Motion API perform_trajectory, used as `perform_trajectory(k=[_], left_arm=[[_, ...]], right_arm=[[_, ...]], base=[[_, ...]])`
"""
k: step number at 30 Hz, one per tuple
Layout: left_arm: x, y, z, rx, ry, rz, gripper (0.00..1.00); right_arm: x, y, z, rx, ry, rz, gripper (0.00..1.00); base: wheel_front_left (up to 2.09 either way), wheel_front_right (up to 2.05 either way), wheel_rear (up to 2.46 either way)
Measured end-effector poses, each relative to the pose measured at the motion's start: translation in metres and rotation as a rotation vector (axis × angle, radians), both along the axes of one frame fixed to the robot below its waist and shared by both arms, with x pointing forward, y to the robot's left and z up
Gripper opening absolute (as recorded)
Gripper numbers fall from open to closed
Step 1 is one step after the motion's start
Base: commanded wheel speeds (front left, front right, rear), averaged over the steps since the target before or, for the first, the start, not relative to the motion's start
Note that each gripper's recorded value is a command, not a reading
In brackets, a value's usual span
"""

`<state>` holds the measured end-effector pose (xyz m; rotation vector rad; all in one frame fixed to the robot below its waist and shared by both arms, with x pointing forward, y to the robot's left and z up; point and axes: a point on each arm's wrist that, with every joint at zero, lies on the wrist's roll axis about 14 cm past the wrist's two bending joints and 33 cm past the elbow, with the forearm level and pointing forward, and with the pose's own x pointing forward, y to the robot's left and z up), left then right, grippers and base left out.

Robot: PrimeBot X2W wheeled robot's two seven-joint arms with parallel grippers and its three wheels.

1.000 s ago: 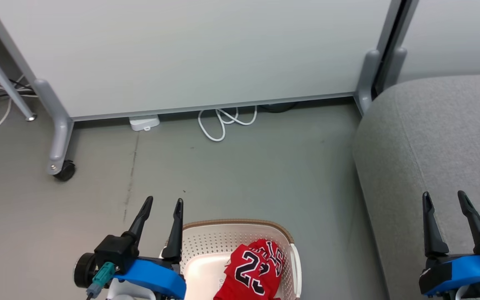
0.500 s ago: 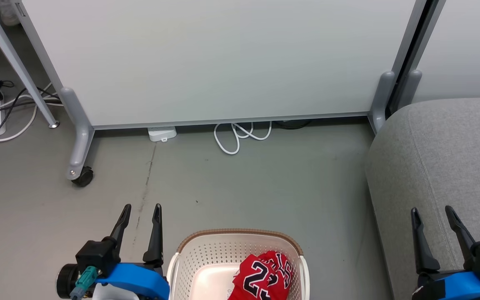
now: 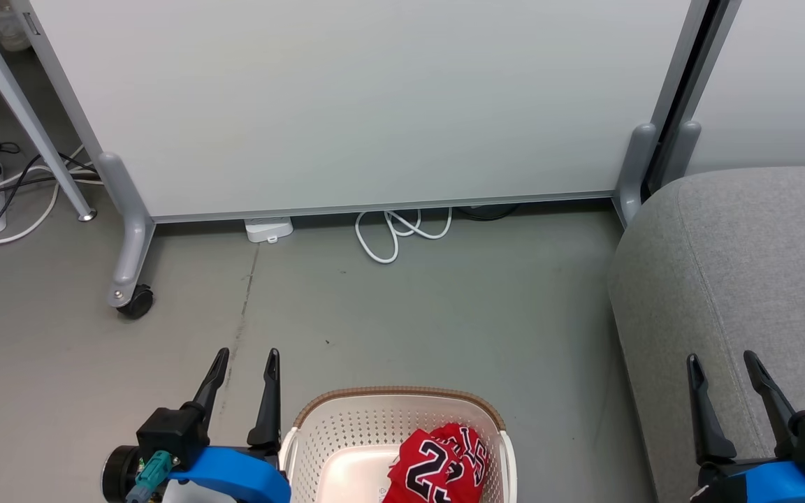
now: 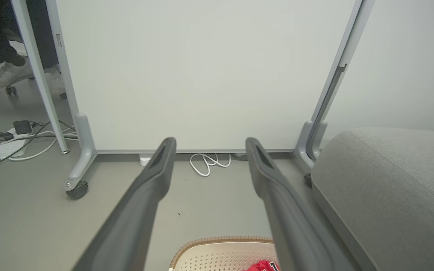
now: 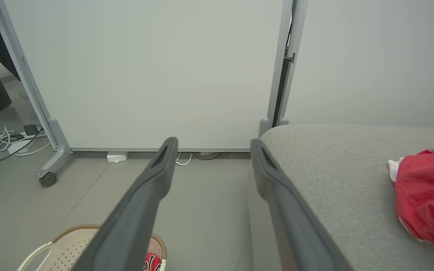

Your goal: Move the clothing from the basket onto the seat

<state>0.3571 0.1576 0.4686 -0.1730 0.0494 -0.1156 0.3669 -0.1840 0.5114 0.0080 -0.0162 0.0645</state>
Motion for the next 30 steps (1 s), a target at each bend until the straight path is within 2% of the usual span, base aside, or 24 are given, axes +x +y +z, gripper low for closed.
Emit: perform_trajectory(k=[17,30], left_arm=[[0.009,-0.013,-0.016,0.010,0.049,-0.054,1.00],[0.039,-0.052,-0.060,0.007,0.177,-0.178,1.00]], right_arm=[[0.002,0.005,-0.011,0.028,0.024,0.010,1.00],[0.026,0.009,-0.019,0.029,0.034,0.020,1.00]], base=[[0.00,0.00,0.00],[0.00,0.00,0.00]])
